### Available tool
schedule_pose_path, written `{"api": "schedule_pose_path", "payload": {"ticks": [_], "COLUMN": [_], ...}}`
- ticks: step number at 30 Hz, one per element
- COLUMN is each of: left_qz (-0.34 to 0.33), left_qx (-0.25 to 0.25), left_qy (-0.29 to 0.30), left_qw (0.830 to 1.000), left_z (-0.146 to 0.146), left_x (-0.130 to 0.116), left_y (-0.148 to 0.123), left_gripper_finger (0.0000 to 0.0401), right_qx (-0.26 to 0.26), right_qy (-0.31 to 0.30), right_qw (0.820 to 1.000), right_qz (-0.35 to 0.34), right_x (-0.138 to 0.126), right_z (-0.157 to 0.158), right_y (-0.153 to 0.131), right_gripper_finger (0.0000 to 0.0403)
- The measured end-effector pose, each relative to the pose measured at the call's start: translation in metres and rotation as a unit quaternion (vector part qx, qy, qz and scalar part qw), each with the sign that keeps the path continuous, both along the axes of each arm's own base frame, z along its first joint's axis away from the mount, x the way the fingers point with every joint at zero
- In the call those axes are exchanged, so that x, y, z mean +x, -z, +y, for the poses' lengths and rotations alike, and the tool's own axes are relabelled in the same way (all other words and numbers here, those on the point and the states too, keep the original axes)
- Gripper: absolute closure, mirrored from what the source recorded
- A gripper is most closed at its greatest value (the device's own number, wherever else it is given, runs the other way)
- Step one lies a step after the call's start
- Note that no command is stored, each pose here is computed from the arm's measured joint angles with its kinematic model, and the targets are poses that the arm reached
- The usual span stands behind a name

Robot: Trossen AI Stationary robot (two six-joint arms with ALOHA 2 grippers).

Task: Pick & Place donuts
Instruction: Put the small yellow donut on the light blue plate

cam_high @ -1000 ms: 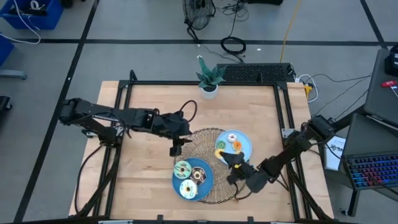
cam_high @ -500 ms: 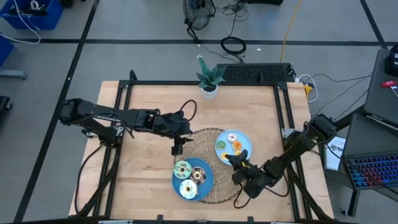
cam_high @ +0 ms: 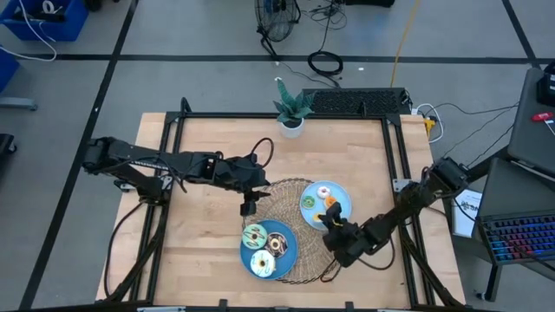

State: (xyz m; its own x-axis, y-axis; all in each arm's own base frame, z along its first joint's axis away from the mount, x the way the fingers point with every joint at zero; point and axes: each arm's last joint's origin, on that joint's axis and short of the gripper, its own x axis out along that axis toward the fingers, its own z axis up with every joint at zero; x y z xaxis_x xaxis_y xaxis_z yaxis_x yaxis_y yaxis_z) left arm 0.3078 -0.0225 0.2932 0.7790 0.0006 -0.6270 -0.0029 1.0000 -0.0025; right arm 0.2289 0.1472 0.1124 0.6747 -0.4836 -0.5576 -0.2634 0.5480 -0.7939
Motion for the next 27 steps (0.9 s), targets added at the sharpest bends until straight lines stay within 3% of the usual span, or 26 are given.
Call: {"api": "schedule_pose_path", "payload": {"ticks": [15, 27], "left_qz": [0.001, 0.001], "left_qx": [-0.001, -0.003], "left_qy": [-0.001, -0.003], "left_qw": [1.000, 1.000], "left_z": [0.000, 0.000], "left_x": [0.000, 0.000], "left_y": [0.000, 0.000], "left_gripper_finger": [0.0252, 0.0252], "right_qx": [0.003, 0.026], "right_qy": [0.019, 0.027], "right_qw": [1.000, 0.999], "right_qz": [0.015, 0.013], "right_x": [0.005, 0.005], "right_z": [-0.016, -0.016], "right_y": [0.004, 0.005], "right_gripper_finger": [0.0398, 0.0346]}}
